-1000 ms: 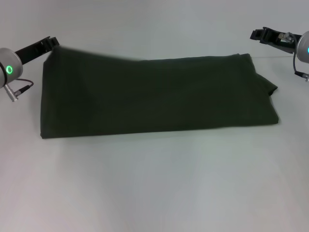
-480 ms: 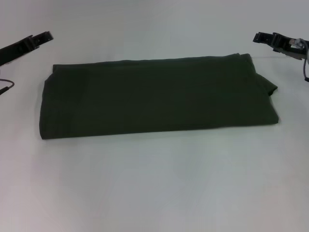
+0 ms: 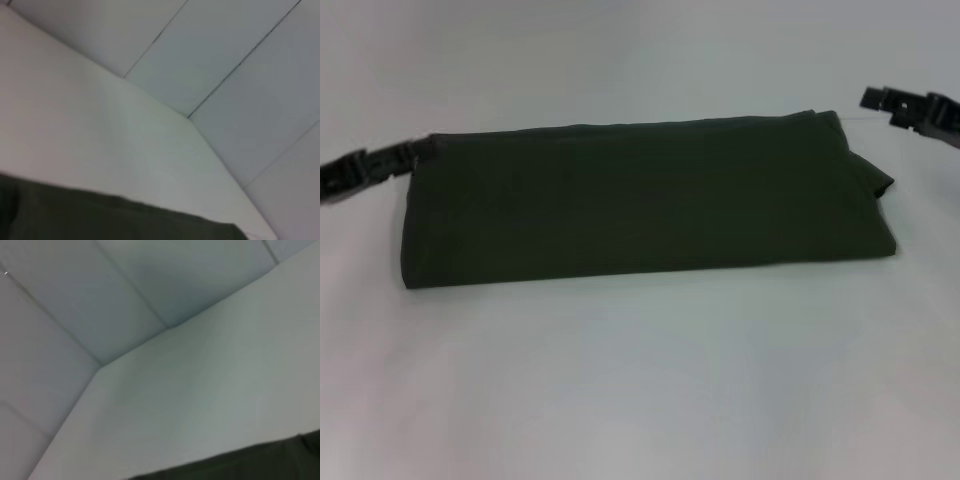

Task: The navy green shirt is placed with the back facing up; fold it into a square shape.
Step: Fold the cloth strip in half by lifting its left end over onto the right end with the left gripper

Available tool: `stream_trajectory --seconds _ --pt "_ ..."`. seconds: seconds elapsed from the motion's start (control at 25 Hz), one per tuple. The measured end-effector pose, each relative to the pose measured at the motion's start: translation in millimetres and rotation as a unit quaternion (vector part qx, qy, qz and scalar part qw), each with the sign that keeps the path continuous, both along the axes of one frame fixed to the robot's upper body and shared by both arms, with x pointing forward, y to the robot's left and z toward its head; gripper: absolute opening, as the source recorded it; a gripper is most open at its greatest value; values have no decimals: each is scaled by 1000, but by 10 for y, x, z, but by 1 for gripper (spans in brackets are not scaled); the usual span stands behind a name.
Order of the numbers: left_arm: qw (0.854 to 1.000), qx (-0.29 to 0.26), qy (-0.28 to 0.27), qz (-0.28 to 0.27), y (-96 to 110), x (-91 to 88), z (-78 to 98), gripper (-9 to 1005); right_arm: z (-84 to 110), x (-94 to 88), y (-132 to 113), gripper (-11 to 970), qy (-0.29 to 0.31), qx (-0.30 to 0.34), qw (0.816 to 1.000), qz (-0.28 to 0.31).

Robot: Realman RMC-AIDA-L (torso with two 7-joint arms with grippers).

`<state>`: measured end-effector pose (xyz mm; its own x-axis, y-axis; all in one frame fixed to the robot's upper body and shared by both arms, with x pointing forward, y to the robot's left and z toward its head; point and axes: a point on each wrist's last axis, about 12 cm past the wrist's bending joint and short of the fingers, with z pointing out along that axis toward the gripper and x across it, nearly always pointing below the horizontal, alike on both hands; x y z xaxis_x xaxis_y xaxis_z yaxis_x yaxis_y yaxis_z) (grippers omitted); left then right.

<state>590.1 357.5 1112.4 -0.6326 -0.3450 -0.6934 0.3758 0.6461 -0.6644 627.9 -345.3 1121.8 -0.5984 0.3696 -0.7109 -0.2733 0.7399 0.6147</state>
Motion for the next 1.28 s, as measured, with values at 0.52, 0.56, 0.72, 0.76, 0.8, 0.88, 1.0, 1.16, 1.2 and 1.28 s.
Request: stream_trajectory --seconds 0.52,0.56,0.72,0.76,0.8,0.88,1.0,1.16,1.2,1.28 --pt "987 -2 138 77 145 -159 -339 712 -60 -174 -103 787 21 -15 999 41" --pt "987 0 139 81 141 -160 -355 711 -64 -178 -97 787 21 -16 999 43" --pt "985 19 151 84 95 -153 -441 708 -81 -193 -91 787 25 -18 998 47" --pt "984 25 154 83 80 -148 -457 708 -88 -198 -89 787 26 -18 998 48" --pt "984 28 154 83 72 -146 -464 709 -95 -203 -87 787 27 -19 998 49" --pt "984 30 155 84 59 -143 -477 709 -109 -212 -82 787 29 -19 998 50" --pt "984 34 155 86 54 -137 -484 709 -119 -218 -73 787 31 -20 998 52" --pt "983 45 156 90 33 -119 -510 708 -123 -220 -67 787 32 -21 998 54" --pt "982 47 157 90 19 -116 -521 708 -123 -220 -67 787 32 -21 998 54" --pt "982 52 157 93 -1 -103 -536 708 -121 -219 -68 787 31 -21 998 54"
